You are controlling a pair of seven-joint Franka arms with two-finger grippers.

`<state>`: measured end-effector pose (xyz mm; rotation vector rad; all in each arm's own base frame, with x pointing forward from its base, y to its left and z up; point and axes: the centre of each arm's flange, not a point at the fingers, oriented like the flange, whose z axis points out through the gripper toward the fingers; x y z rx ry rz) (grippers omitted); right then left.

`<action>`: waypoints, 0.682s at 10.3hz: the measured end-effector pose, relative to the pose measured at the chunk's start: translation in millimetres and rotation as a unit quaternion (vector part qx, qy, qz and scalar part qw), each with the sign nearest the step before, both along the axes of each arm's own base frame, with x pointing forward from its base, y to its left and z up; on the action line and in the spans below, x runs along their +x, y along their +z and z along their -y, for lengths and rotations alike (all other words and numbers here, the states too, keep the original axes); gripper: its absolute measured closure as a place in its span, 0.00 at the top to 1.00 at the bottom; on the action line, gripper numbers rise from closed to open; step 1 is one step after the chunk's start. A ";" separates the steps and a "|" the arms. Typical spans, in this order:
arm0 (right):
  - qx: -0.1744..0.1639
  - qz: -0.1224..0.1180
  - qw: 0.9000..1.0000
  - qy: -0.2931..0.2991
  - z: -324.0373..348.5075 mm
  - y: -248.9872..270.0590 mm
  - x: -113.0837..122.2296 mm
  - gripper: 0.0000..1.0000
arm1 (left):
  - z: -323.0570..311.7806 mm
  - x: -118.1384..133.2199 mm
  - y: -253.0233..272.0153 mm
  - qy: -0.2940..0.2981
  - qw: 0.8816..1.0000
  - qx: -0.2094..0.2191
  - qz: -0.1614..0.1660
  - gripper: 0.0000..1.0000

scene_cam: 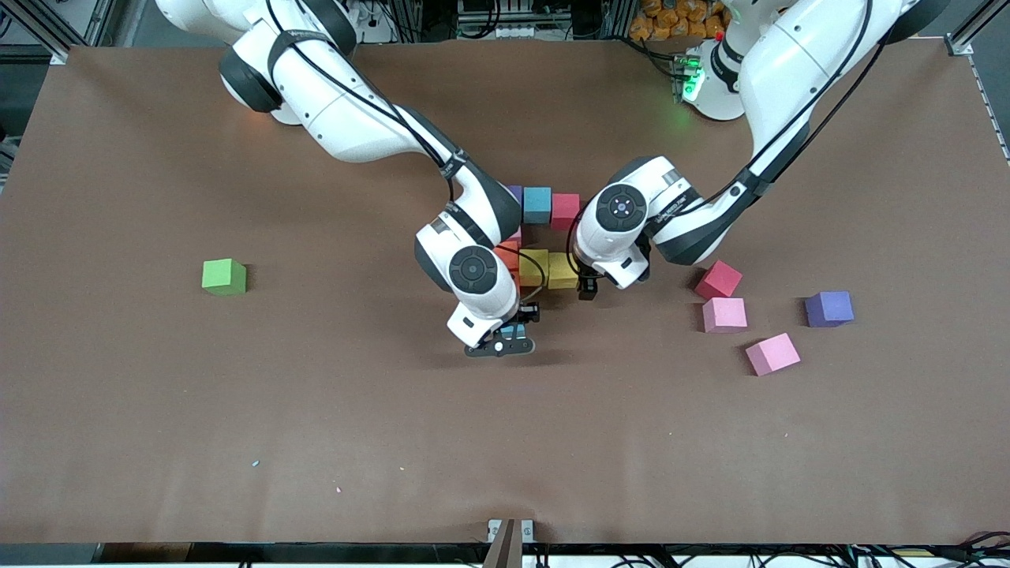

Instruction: Arrange 11 blocks into digit 3

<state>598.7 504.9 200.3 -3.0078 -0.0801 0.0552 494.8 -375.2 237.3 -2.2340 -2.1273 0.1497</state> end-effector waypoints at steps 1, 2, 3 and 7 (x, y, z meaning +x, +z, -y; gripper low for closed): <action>0.000 -0.001 1.000 0.000 0.1 -0.1 -0.1 0.56 | -2.4 1.2 7.8 -0.006 1.000 0.006 0.004 1.00; -0.001 -0.002 1.000 0.000 0.1 -0.3 -0.4 0.56 | -4.9 2.2 14.2 -0.015 1.000 0.012 0.007 1.00; -0.001 -0.003 1.000 0.000 -0.1 -0.5 -0.9 0.56 | -7.7 3.6 20.7 -0.027 0.999 0.016 0.010 1.00; -0.001 -0.007 1.000 0.002 -1.9 -1.4 -3.4 0.56 | -43.6 24.7 59.4 -0.087 0.996 0.012 0.015 1.00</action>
